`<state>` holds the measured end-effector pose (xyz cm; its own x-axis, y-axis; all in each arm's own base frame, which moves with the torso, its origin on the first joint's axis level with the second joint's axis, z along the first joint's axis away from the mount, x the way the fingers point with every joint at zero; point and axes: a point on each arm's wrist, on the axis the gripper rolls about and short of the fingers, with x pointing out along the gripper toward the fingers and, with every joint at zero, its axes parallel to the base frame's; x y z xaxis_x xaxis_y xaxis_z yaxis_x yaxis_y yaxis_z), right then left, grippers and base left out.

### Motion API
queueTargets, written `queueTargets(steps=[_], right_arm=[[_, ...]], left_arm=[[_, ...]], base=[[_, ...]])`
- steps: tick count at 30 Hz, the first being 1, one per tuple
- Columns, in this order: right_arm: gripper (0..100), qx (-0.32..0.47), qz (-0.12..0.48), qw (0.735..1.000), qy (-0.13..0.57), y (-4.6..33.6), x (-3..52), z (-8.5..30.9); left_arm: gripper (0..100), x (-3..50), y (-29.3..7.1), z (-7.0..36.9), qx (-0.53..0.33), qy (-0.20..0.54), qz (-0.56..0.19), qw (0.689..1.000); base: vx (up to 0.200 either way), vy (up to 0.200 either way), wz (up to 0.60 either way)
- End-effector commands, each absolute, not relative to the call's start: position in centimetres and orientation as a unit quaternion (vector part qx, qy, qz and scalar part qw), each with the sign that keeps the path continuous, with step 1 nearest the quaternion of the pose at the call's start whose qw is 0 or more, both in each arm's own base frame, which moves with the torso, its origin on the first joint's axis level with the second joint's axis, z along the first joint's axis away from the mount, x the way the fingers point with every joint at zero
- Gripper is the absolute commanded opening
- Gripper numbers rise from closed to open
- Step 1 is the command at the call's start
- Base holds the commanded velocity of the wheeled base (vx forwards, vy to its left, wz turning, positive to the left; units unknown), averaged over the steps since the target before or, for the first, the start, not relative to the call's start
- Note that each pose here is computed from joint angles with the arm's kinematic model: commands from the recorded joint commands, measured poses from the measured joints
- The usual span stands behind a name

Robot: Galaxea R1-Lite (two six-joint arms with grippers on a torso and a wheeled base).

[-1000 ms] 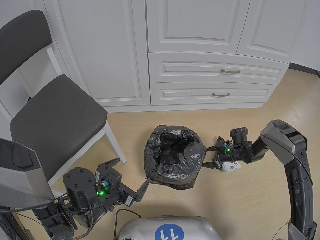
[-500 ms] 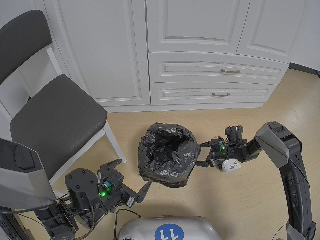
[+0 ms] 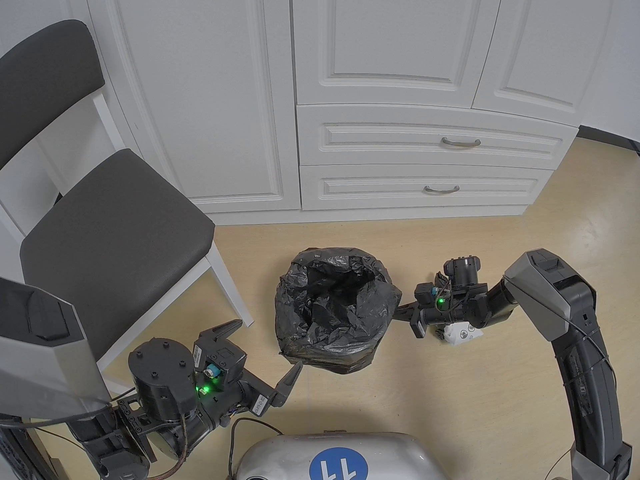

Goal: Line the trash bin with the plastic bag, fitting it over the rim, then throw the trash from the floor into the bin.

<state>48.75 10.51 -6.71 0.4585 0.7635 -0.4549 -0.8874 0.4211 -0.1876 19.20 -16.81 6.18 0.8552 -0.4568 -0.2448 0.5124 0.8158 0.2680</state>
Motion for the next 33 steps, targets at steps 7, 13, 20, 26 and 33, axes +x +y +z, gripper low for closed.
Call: queueTargets(steps=[7,13,20,26,33], right_arm=[[0,-0.175,0.472,0.852,0.147,9.2,51.0,-7.2],[0,-0.142,0.453,0.867,0.151,8.2,52.8,-9.3],[0,-0.119,0.46,0.855,0.208,8.5,52.6,-11.2],[0,-0.105,0.463,0.844,0.249,8.6,51.9,-12.1],[0,-0.107,0.467,0.843,0.245,8.7,51.9,-12.0]], left_arm=[[100,19.2,-16.8,6.1,0.165,0.086,-0.255,0.949],[100,19.2,-16.8,6.1,0.164,0.087,-0.255,0.949],[100,19.2,-16.8,6.0,0.165,0.089,-0.255,0.949],[100,19.2,-16.8,6.0,0.165,0.089,-0.256,0.948],[100,19.2,-16.8,6.1,0.165,0.088,-0.255,0.949]], base=[[0.0,0.0,0.0],[0.0,0.0,0.0],[0.0,0.0,0.0],[0.0,0.0,0.0],[0.0,0.0,0.0]])
